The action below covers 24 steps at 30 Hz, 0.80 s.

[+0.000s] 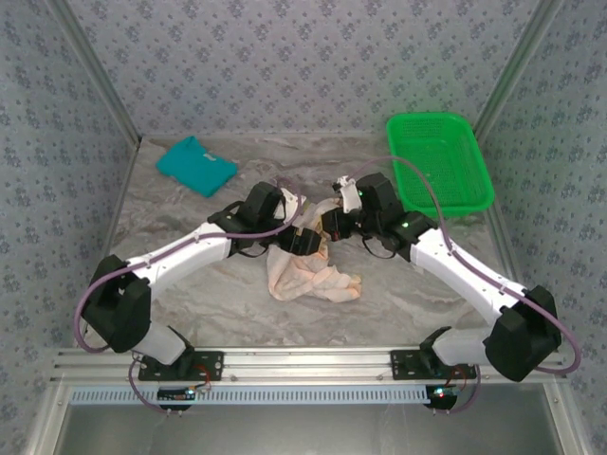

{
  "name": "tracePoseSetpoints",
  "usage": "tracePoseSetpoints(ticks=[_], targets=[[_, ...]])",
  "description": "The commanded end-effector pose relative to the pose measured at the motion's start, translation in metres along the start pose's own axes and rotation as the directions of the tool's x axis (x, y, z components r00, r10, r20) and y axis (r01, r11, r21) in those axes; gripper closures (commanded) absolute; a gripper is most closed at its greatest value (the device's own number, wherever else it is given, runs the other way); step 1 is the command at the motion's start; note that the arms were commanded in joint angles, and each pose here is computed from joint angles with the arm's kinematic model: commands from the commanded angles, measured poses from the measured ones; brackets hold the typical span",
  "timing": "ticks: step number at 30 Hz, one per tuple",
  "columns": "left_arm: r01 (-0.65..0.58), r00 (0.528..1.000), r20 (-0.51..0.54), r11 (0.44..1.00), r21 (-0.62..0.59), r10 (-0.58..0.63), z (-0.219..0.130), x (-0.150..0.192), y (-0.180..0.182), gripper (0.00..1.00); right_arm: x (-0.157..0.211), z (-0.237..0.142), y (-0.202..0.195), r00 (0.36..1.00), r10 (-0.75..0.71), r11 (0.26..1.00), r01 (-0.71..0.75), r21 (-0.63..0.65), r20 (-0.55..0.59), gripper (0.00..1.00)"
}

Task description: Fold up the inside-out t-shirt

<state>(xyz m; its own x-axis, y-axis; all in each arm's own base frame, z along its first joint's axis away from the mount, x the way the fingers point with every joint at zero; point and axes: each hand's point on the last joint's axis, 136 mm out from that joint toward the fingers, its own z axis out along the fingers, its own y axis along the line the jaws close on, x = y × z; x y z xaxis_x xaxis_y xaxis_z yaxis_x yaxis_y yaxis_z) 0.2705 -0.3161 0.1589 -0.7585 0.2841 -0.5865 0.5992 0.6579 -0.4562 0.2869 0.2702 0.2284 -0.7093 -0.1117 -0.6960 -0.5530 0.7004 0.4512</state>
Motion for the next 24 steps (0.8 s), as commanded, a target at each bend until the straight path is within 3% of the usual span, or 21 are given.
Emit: tracePoseSetpoints(ticks=[1,3,7,8,10,14,19,24], targets=[[-0.045,0.998,0.043,0.997,-0.068,0.048,0.002,-0.017,0.009,0.16,-0.005,-0.011,0.021,0.999,-0.047,0.998,0.047,-0.053,-0.017,1.0],[-0.049,0.998,0.036,0.99,-0.132,0.054,0.003,-0.015,0.022,0.35,-0.007,-0.015,0.022,0.999,-0.053,0.997,0.052,-0.05,-0.014,1.0],[-0.058,0.997,0.05,0.989,-0.138,0.065,-0.01,-0.022,0.029,0.91,-0.004,-0.018,0.011,0.999,-0.042,0.999,0.042,-0.013,-0.029,1.0],[-0.058,0.996,0.06,0.99,-0.129,0.066,-0.017,-0.026,0.026,1.0,-0.003,-0.019,0.0,0.999,-0.032,0.999,0.033,0.036,-0.033,0.91],[-0.074,0.994,0.076,0.993,-0.087,0.081,-0.034,-0.035,0.013,1.0,0.0,-0.022,-0.023,0.999,-0.005,0.991,0.009,0.133,-0.034,0.74],[-0.151,0.982,0.123,0.988,0.043,0.145,-0.071,-0.052,-0.027,1.0,0.013,-0.018,-0.043,0.998,0.004,0.986,0.007,0.168,-0.062,0.49],[-0.187,0.976,0.133,0.976,0.107,0.173,-0.088,-0.052,-0.043,1.0,0.027,-0.008,-0.023,0.995,-0.058,0.997,0.062,0.051,-0.081,0.36],[-0.136,0.985,0.113,0.988,0.079,0.127,-0.088,-0.056,-0.033,1.0,0.052,-0.004,0.024,0.989,-0.123,0.984,0.111,-0.139,-0.082,0.31]])
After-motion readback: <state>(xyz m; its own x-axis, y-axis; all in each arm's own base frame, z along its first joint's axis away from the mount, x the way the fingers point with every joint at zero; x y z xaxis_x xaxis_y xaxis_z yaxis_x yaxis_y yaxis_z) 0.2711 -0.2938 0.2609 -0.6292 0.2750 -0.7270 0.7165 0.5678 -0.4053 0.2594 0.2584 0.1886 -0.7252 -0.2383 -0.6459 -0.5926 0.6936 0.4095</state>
